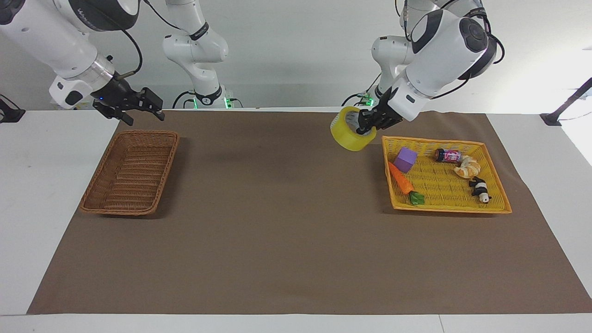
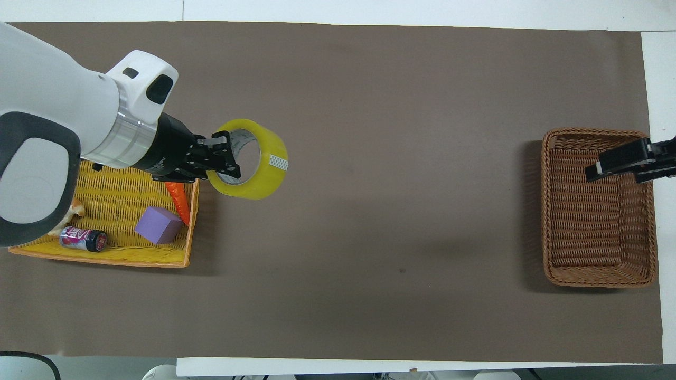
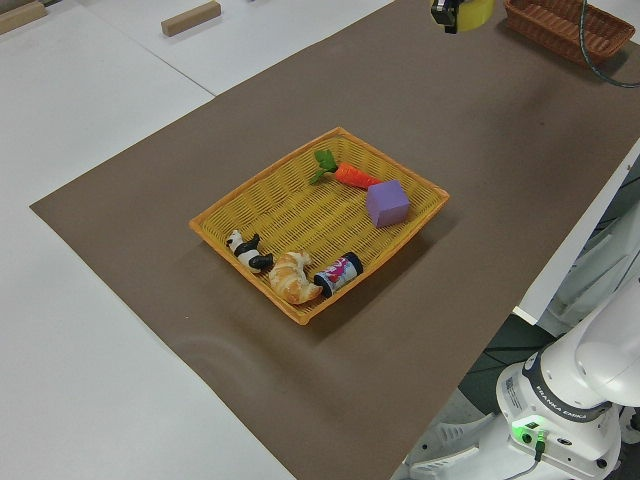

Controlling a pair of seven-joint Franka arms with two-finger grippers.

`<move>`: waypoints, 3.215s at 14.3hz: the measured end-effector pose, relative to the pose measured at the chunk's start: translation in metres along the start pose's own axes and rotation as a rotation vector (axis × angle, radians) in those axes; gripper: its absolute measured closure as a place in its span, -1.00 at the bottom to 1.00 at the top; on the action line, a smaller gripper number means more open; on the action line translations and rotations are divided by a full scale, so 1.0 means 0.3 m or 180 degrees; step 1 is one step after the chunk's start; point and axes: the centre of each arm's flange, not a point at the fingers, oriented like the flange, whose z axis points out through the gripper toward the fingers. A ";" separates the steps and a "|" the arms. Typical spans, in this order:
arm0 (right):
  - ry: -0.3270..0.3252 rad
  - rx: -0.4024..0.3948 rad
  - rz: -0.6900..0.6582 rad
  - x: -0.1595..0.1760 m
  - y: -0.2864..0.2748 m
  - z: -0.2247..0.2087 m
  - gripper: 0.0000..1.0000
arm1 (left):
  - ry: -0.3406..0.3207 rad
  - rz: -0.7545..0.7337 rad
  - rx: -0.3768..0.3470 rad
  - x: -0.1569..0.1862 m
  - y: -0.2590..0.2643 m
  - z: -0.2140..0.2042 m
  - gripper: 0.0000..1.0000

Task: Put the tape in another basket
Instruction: 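Lift the tape with the left gripper while the right gripper approaches, then grasp the tape rim with the right gripper beside the left gripper, then carry the tape with the right gripper while the left gripper withdraws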

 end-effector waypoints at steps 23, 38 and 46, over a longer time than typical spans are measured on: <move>0.0250 0.2055 0.0469 -0.086 -0.853 0.534 -0.98 | -0.0026 -0.0119 -0.0005 -0.093 0.133 0.072 0.55; 0.0203 0.2049 0.0475 -0.085 -0.842 0.543 -0.10 | -0.0019 -0.0280 -0.0015 -0.108 0.150 0.059 0.25; 0.0152 0.2016 0.0449 -0.082 -0.819 0.545 -0.10 | 0.0398 -0.0363 0.0514 0.069 -0.321 -0.298 -1.00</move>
